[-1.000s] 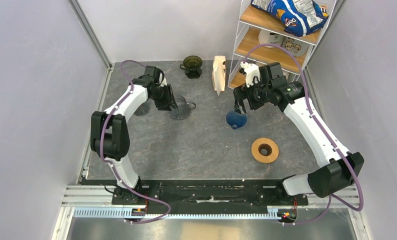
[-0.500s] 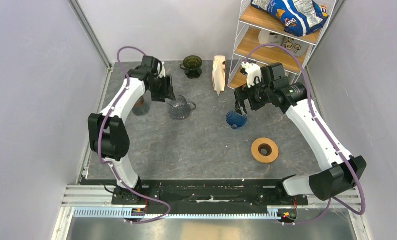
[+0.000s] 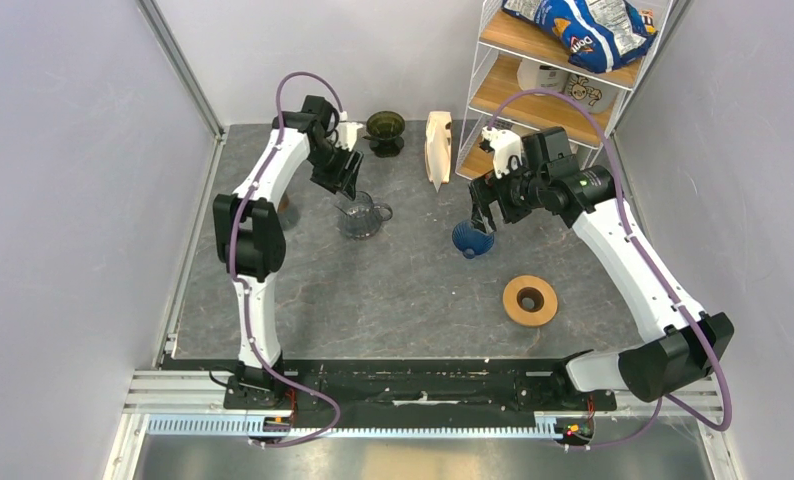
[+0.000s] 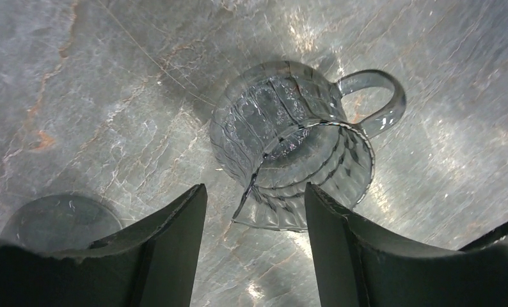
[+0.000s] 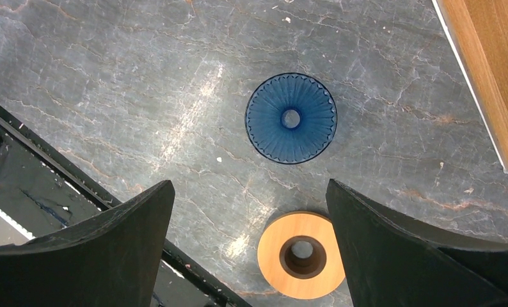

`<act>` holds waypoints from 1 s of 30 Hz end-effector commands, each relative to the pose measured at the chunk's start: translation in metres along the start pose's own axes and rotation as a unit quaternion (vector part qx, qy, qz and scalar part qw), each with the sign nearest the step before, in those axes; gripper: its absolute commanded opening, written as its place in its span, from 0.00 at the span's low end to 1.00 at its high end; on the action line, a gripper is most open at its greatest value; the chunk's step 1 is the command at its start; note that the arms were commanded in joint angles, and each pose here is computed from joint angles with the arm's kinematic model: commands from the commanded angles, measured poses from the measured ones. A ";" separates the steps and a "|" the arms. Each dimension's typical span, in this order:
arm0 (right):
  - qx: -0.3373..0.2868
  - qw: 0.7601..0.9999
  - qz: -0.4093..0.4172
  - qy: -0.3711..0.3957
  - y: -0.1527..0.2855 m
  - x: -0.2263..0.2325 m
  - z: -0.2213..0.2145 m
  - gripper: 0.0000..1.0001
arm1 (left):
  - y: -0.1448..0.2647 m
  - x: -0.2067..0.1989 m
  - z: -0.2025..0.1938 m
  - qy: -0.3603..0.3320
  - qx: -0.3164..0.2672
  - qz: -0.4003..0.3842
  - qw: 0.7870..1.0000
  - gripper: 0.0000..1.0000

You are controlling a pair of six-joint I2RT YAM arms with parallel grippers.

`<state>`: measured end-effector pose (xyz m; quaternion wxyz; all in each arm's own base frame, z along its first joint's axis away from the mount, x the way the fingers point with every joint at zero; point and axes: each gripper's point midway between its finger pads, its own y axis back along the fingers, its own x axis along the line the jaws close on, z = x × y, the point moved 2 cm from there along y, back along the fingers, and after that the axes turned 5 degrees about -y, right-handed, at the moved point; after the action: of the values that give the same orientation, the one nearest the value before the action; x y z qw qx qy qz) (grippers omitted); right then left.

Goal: Place the coffee filter in the dripper

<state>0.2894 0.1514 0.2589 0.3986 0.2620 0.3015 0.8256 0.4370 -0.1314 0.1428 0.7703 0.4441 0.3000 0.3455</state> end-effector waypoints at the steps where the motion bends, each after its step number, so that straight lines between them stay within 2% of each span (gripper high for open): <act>1: -0.004 1.000 0.007 0.010 0.004 0.002 0.003 0.97 | 0.002 -0.001 0.005 -0.064 0.002 -0.022 0.998 0.64; 5: -0.002 1.000 0.008 0.010 0.002 0.002 0.002 0.97 | -0.013 -0.005 -0.002 -0.074 0.018 -0.036 0.996 0.56; 11: -0.001 1.000 0.007 0.011 0.001 0.001 0.003 0.97 | -0.023 -0.010 -0.009 -0.080 0.023 -0.046 0.995 0.37; 22: -0.002 1.000 0.009 0.012 0.000 0.002 0.006 0.97 | -0.009 -0.036 -0.021 -0.084 0.022 -0.062 0.994 0.11; 30: 0.018 1.000 0.009 0.017 0.000 0.001 -0.005 0.97 | 0.008 -0.080 -0.055 -0.100 0.031 -0.051 0.993 0.03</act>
<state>0.2874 0.1502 0.2517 0.3915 0.2669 0.3174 0.8214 0.3633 -0.1515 0.1062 0.7747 0.5072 0.2929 0.2383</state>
